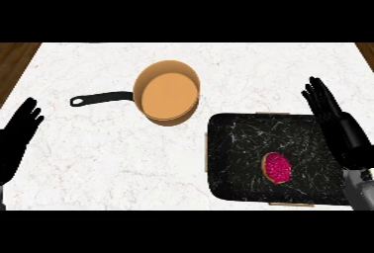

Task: Pick the cupcake from the tray and place it in the pot

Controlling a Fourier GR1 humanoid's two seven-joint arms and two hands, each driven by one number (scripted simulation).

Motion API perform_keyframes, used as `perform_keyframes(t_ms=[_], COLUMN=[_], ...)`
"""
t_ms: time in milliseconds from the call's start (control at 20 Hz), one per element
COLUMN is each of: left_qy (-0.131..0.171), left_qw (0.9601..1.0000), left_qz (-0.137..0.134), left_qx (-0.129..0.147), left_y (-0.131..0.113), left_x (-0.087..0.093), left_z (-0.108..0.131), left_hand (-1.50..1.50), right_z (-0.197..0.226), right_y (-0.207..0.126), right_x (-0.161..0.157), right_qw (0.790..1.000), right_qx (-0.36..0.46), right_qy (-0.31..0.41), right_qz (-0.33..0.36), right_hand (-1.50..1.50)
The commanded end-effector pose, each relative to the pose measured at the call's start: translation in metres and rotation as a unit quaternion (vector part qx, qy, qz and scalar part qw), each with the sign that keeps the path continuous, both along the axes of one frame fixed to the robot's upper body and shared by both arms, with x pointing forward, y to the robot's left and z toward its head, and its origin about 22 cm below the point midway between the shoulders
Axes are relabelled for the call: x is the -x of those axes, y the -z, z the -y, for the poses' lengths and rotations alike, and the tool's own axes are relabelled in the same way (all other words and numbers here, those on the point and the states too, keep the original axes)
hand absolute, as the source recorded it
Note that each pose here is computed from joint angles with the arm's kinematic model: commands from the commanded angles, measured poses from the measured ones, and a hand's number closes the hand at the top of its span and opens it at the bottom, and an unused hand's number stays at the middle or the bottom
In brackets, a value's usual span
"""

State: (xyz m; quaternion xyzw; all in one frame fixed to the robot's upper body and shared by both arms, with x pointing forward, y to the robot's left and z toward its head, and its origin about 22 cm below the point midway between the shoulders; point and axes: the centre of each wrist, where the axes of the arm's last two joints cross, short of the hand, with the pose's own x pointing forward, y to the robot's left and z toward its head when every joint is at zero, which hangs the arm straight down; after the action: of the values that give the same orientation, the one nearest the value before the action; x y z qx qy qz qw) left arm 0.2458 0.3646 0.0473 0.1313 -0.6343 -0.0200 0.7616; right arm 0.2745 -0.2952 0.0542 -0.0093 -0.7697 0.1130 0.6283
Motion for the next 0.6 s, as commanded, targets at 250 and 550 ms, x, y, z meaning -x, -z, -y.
perform_keyframes(t_ms=[250, 550], left_qy=[-0.027, -0.005], left_qw=[0.9889, 0.9924], left_qz=[0.142, 0.111], left_qx=[0.033, 0.053], left_y=[-0.051, -0.034], left_x=[-0.032, -0.025], left_z=[0.039, 0.062], left_hand=[0.00, 0.00], right_z=[0.085, 0.076], right_y=[-0.030, 0.046], right_x=[0.010, 0.072], right_qw=[0.971, 0.935], right_qx=[0.020, 0.135], right_qy=[0.231, 0.316], right_qz=[0.061, 0.088], right_hand=[1.50, -1.50])
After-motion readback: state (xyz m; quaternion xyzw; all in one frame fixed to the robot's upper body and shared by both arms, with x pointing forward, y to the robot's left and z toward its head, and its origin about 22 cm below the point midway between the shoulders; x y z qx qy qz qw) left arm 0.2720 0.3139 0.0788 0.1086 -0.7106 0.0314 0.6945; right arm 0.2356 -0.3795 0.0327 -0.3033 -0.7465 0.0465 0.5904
